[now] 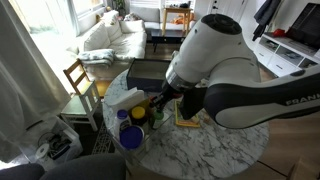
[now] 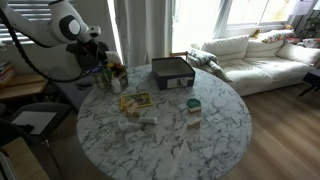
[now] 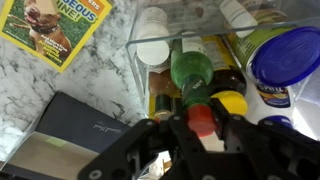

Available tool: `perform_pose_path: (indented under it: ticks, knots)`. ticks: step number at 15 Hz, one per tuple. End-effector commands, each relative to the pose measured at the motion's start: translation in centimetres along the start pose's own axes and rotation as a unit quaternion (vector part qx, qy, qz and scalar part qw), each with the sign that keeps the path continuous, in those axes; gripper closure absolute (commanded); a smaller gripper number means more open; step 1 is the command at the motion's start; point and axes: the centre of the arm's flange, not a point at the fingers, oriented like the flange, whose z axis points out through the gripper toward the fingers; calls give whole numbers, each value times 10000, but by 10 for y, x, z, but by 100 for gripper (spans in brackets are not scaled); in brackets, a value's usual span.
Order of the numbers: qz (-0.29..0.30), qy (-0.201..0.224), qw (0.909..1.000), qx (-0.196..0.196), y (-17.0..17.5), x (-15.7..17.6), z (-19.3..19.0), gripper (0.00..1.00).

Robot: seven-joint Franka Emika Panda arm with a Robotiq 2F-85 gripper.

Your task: Lift the green bottle upright and then put it in the transparent box

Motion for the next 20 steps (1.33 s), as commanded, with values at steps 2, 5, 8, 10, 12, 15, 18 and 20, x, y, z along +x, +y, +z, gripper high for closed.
perform_pose_path:
  ticks: [2, 5, 8, 10, 12, 15, 18, 20]
  knots:
    - [-133, -128, 9998, -115, -15, -2, 18, 92]
    - [-209, -182, 9995, -161, -20, -5, 29, 92]
    - [-170, -222, 9995, -160, -23, -7, 35, 92]
    - [-150, -247, 9994, -177, -23, -7, 40, 78]
    - [-123, -282, 9994, -178, -23, -8, 42, 48]
    - [-86, -268, 9995, -176, -22, -6, 41, 51]
    - [101, -224, 9995, -189, -15, 0, 30, 23]
    - [449, -311, 9983, -201, 1, 6, 13, 8]
